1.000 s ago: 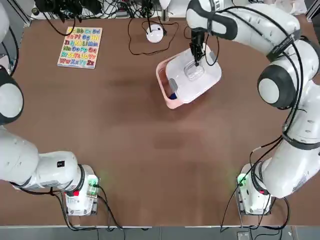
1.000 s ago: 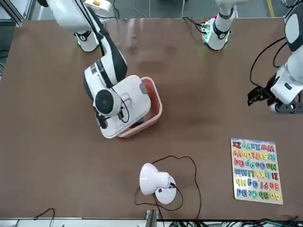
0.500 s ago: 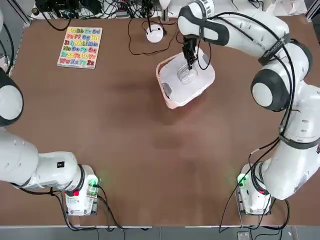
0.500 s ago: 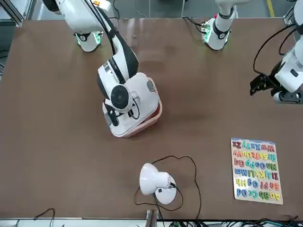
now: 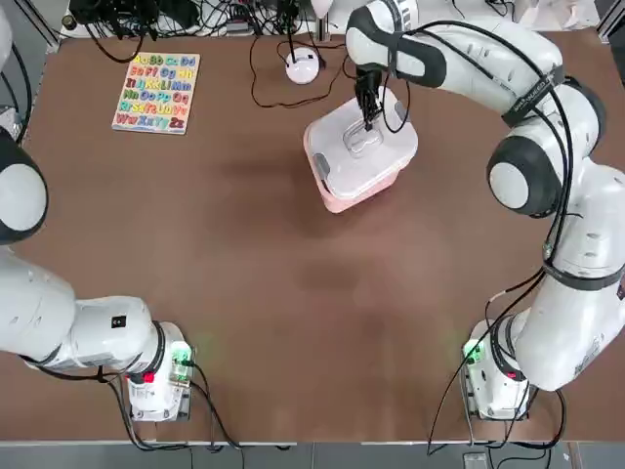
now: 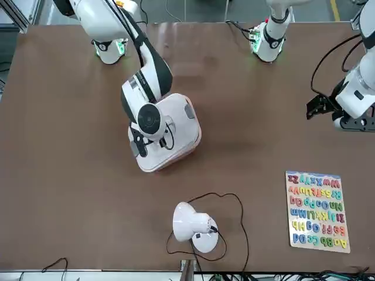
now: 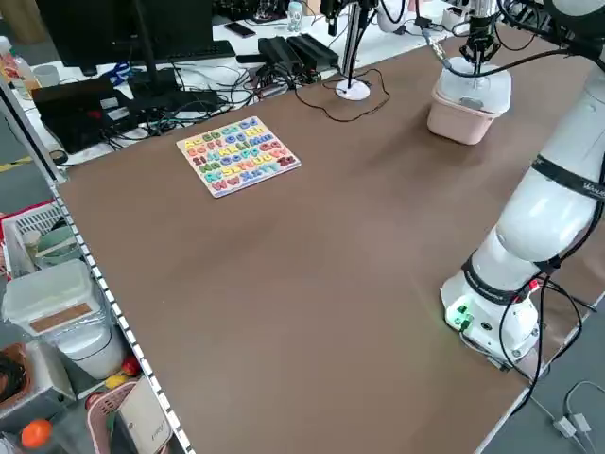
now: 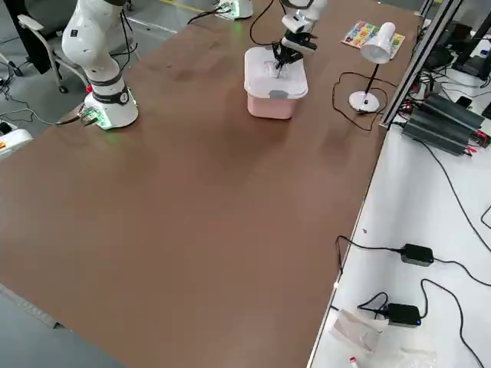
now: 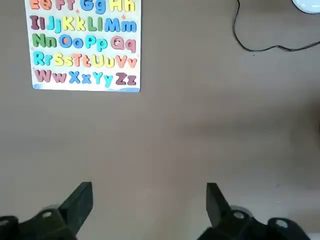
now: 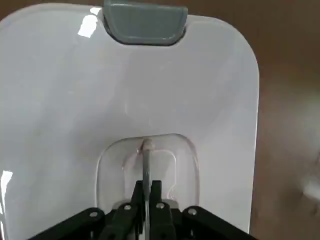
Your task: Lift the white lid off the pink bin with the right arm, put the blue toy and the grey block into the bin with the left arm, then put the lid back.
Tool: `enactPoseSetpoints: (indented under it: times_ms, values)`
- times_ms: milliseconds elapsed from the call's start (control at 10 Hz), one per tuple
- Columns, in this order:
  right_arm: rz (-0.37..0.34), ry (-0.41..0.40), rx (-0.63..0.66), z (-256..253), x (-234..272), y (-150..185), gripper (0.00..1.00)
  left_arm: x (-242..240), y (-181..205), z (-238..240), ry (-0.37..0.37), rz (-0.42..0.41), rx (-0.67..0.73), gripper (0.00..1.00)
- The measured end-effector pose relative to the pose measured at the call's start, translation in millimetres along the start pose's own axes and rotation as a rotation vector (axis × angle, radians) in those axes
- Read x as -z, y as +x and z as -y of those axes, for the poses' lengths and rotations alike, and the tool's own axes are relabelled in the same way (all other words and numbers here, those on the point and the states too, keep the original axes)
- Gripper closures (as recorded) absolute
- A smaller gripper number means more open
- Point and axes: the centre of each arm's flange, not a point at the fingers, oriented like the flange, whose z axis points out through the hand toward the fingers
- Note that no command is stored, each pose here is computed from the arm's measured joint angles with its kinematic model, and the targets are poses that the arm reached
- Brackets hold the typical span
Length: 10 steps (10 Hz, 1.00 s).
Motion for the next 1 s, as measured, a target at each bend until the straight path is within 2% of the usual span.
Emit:
enactPoseSetpoints:
  times_ms: [300,1000]
  values:
    - [0.0,0.003,-0.045,1.2,0.1,1.8,0.93,-0.7,0.2,-1.6,0.0,0.002,-0.003,0.0]
    - [0.001,0.023,-0.079,1.5,-0.2,-17.8,0.93,-2.0,-0.7,-9.1,0.0,0.011,-0.014,0.0]
